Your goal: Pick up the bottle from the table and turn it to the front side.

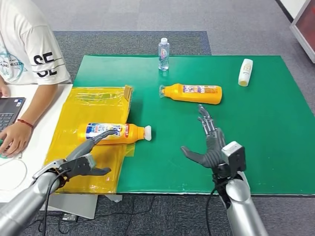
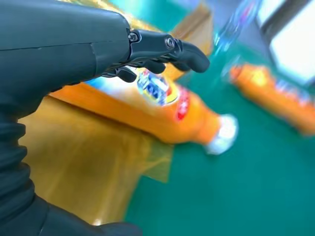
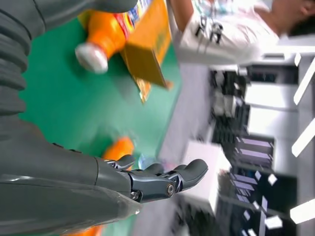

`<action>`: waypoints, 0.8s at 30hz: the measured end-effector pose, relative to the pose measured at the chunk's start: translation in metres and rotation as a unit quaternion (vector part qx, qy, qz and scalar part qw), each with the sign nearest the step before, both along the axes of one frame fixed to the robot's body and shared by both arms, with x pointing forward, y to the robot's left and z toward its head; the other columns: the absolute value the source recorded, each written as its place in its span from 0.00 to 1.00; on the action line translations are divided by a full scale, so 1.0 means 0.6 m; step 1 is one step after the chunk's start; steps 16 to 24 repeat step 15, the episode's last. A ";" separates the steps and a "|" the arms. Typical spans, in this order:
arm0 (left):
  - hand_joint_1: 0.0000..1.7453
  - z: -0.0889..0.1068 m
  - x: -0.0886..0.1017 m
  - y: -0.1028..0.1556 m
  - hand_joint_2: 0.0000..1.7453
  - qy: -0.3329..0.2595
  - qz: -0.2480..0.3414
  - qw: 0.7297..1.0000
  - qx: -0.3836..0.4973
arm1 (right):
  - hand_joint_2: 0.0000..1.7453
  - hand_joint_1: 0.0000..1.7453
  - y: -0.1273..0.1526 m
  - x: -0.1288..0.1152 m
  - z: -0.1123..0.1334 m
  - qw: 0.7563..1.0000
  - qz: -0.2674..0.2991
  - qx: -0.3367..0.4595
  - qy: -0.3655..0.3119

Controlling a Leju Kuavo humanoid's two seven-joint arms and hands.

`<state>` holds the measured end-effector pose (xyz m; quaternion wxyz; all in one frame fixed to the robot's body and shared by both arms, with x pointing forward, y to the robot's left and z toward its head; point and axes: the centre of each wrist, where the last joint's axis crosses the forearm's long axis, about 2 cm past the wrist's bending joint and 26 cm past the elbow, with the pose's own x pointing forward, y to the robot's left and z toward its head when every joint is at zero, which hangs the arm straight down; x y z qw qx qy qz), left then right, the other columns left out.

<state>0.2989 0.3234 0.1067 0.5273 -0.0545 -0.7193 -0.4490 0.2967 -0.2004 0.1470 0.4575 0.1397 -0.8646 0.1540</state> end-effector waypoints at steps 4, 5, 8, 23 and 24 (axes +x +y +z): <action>0.00 0.013 -0.054 -0.023 1.00 -0.061 0.034 0.996 -0.053 | 1.00 0.00 -0.032 -0.034 0.023 0.998 -0.048 -0.004 -0.047; 0.00 0.019 -0.065 -0.029 1.00 -0.083 0.043 0.994 -0.064 | 1.00 0.00 -0.038 -0.043 0.030 0.996 -0.059 -0.004 -0.061; 0.00 0.052 -0.087 -0.057 1.00 -0.172 0.082 0.975 -0.112 | 1.00 0.00 -0.055 -0.067 0.059 0.988 -0.095 0.002 -0.121; 0.00 0.132 -0.109 -0.097 1.00 -0.282 0.134 0.925 -0.215 | 1.00 0.00 -0.072 -0.101 0.122 0.968 -0.133 0.026 -0.213; 0.00 0.132 -0.109 -0.097 1.00 -0.282 0.134 0.925 -0.215 | 1.00 0.00 -0.072 -0.101 0.122 0.968 -0.133 0.026 -0.213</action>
